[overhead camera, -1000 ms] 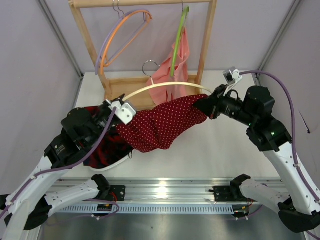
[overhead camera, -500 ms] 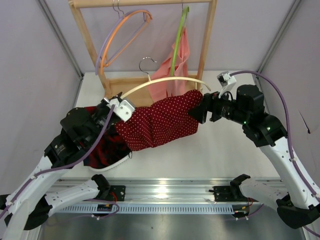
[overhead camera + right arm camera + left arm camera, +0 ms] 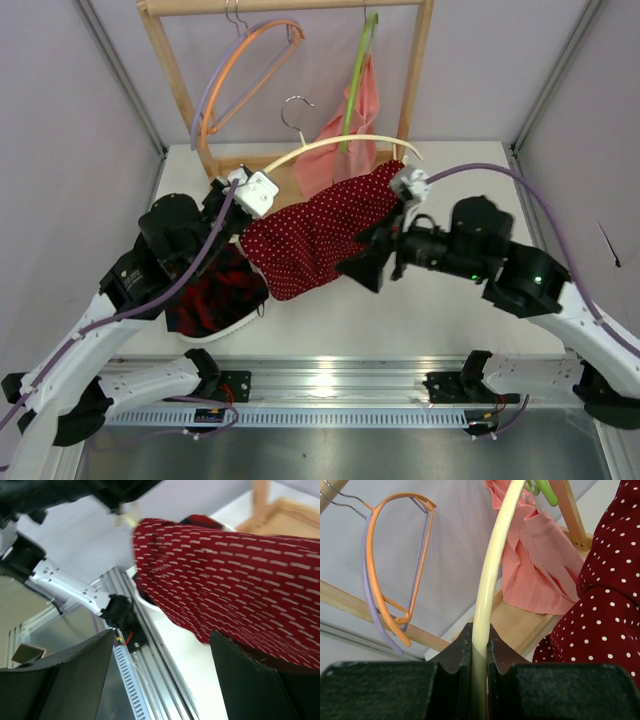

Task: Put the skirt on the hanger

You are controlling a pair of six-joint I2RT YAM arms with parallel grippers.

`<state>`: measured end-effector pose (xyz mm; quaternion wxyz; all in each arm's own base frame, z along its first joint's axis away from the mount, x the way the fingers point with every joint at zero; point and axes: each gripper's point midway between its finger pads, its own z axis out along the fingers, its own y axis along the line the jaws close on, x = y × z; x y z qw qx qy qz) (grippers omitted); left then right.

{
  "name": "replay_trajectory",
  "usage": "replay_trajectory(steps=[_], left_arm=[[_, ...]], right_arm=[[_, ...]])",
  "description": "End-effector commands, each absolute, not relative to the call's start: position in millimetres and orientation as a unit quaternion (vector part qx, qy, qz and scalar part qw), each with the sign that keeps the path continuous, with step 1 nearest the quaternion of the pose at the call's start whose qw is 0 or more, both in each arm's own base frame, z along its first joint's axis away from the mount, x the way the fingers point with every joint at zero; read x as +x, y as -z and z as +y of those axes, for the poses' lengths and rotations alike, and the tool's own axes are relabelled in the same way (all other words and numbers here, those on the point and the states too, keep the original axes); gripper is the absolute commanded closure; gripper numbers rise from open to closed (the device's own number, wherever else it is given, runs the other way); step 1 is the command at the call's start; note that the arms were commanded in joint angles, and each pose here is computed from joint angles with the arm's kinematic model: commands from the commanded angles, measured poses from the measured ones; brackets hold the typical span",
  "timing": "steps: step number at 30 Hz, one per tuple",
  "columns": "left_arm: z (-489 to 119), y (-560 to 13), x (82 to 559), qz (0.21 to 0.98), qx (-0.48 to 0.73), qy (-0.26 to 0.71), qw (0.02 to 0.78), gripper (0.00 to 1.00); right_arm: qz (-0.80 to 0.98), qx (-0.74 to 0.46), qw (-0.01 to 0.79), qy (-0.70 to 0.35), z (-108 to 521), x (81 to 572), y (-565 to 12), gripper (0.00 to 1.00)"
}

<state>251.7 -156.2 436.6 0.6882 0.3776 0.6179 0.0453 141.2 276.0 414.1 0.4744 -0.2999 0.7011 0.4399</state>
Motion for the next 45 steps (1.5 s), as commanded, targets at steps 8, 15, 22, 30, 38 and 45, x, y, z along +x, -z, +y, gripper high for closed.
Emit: replay_trajectory(steps=[8, 15, 22, 30, 38, 45], left_arm=[[-150, -475, 261, 0.644, 0.258, -0.004, 0.721, 1.0], [-148, -478, 260, 0.643, 0.252, -0.002, 0.723, 1.0], [-148, -478, 260, 0.642, 0.253, -0.004, 0.724, 1.0], [-150, -472, 268, 0.645, 0.254, -0.023, 0.72, 1.0], [-152, -473, 270, 0.641, 0.251, -0.021, 0.725, 1.0], [-146, -480, 260, 0.626, 0.252, -0.01, 0.738, 1.0]], right_arm=[[0.685, -0.254, 0.561, -0.389, 395, 154, -403, 0.23], [0.693, -0.259, 0.56, -0.374, 435, 154, -390, 0.25], [0.711, -0.221, 0.586, -0.32, 433, 174, -374, 0.39], [0.678, -0.247, 0.592, -0.359, 442, 156, -392, 1.0], [0.661, -0.28, 0.572, -0.396, 453, 132, -395, 1.0], [0.699, -0.288, 0.541, -0.368, 450, 139, -375, 0.61]])
